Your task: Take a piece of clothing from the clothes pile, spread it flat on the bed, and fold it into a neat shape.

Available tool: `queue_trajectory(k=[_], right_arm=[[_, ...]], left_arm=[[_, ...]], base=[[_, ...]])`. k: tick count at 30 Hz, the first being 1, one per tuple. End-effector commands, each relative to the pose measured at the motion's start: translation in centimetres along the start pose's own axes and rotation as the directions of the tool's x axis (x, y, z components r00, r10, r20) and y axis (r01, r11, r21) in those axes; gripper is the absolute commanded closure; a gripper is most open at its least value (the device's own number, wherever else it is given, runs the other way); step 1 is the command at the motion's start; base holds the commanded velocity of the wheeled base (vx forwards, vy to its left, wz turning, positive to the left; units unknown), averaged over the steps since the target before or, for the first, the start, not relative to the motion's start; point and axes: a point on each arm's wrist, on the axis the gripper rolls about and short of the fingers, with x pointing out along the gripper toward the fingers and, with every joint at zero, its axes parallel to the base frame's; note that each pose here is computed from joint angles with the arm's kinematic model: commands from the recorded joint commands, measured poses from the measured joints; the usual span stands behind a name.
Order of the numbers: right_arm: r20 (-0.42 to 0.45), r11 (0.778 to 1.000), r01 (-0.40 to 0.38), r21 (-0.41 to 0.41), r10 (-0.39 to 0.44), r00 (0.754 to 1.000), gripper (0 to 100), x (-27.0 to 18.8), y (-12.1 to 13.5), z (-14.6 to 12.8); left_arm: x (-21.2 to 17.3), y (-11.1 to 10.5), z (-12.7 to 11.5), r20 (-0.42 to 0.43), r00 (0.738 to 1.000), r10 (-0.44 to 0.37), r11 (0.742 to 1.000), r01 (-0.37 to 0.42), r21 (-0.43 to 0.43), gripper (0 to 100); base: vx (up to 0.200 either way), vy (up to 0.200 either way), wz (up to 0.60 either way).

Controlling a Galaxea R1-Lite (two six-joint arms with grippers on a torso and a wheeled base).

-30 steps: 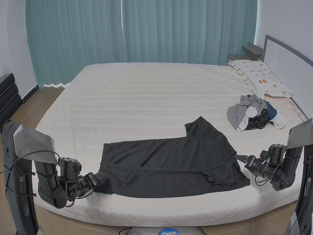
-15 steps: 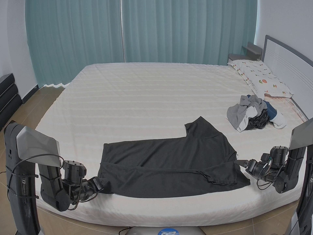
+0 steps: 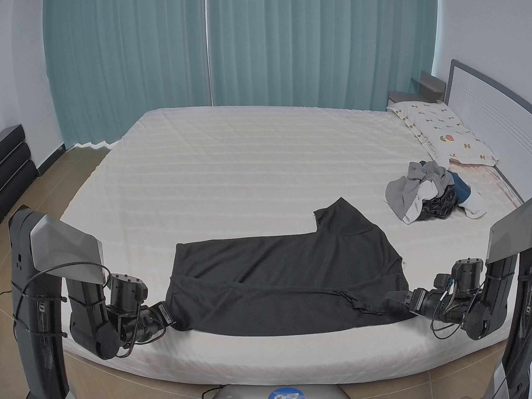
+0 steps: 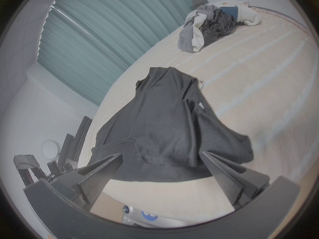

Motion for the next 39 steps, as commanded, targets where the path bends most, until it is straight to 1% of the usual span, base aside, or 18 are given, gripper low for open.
queue_trajectory(k=[1, 4, 5, 9, 14, 16, 17, 18, 20, 21, 23, 26, 27, 28, 29, 32, 39], right_arm=[[-0.055, 1.000, -0.015, -0.016, 0.014, 0.998, 0, -0.1, 0.9, -1.3], [-0.089, 1.000, -0.001, -0.007, 0.000, 0.996, 0, 0.2, 0.7, -1.8], [-0.119, 1.000, 0.016, 0.001, -0.016, 0.993, 0, 0.5, 0.4, -2.3], [-0.123, 1.000, 0.017, -0.004, -0.018, 0.992, 0, 0.4, 0.4, -2.3], [-0.139, 1.000, 0.005, -0.020, -0.007, 0.990, 0, -0.2, 1.3, -2.6], [-0.188, 0.998, 0.061, -0.013, -0.062, 0.980, 0, -0.7, 1.1, -3.8], [-0.189, 0.996, 0.091, -0.014, -0.092, 0.978, 0, -0.7, 0.8, -4.2], [-0.185, 0.993, 0.117, -0.009, -0.116, 0.976, 0, -0.5, 0.3, -4.3], [-0.178, 0.992, 0.122, -0.007, -0.122, 0.976, 0, -0.4, 0.1, -4.3], [-0.114, 0.993, 0.117, 0.013, -0.115, 0.987, 0, -0.1, -0.4, -3.6], [-0.123, 0.991, 0.135, 0.011, -0.133, 0.984, 0, 0.5, -0.9, -4.3], [-0.117, 0.990, 0.139, 0.009, -0.137, 0.984, 0, 0.5, -0.9, -4.2], [-0.107, 0.988, 0.156, 0.005, -0.154, 0.982, 0, 0.7, -0.9, -4.2], [-0.107, 0.988, 0.156, 0.005, -0.154, 0.982, 0, 0.7, -0.9, -4.2], [-0.085, 0.986, 0.168, 0.011, -0.166, 0.982, 0, 1.2, -0.7, -4.1], [-0.049, 0.979, 0.199, 0.053, -0.197, 0.979, 0, 1.6, -0.8, -3.6], [-0.032, 0.976, 0.213, 0.049, -0.212, 0.977, 0, 1.8, -0.4, -3.7]], left_arm=[[0.1, 0.2, -0.1, -0.003, 1.000, 0.006, 1.000, -0.006, -0.001, 100], [0.2, 0.2, -0.1, -0.003, 1.000, 0.006, 1.000, -0.006, -0.002, 100], [0.1, 0.2, -0.1, -0.001, 1.000, 0.005, 1.000, -0.005, -0.001, 100], [0.2, 0.2, -0.1, -0.003, 1.000, 0.006, 1.000, -0.006, -0.002, 100], [0.2, 0.2, -0.1, -0.001, 1.000, 0.005, 1.000, -0.005, -0.002, 100], [0.2, 0.1, 0.0, 0.000, 1.000, 0.004, 1.000, -0.004, -0.002, 100], [0.2, 0.2, -0.1, -0.001, 1.000, 0.005, 1.000, -0.005, -0.002, 100], [0.2, 0.1, 0.0, 0.000, 1.000, 0.004, 1.000, -0.004, -0.002, 100], [0.2, 0.1, 0.0, 0.000, 1.000, 0.004, 1.000, -0.004, -0.002, 100], [0.2, 0.1, 0.0, 0.000, 1.000, 0.004, 1.000, -0.004, -0.002, 100], [0.2, 0.2, -0.1, -0.001, 1.000, 0.005, 1.000, -0.005, -0.002, 100], [0.2, 0.2, -0.1, -0.001, 1.000, 0.005, 1.000, -0.005, -0.002, 100], [0.2, 0.1, 0.0, 0.000, 1.000, 0.004, 1.000, -0.004, -0.002, 100], [0.2, 0.1, 0.0, 0.000, 1.000, 0.004, 1.000, -0.004, -0.002, 100], [0.2, 0.1, 0.0, 0.000, 1.000, 0.004, 1.000, -0.004, -0.002, 100], [0.2, 0.1, 0.0, 0.001, 1.000, 0.003, 1.000, -0.003, -0.002, 100], [0.2, 0.1, 0.0, 0.001, 1.000, 0.003, 1.000, -0.003, -0.002, 100]], base=[[0.000, 0.000, 0.00], [0.000, 0.000, 0.00], [0.000, 0.000, 0.00], [0.000, 0.000, 0.00], [0.000, 0.000, 0.00], [0.000, 0.000, 0.00], [0.000, 0.000, 0.00], [0.000, 0.000, 0.00], [0.000, 0.000, 0.00], [0.000, 0.000, 0.00], [0.000, 0.000, 0.00], [0.000, 0.000, 0.00], [0.000, 0.000, 0.00], [0.000, 0.000, 0.00], [0.000, 0.000, 0.00], [0.000, 0.000, 0.00], [0.000, 0.000, 0.00]])
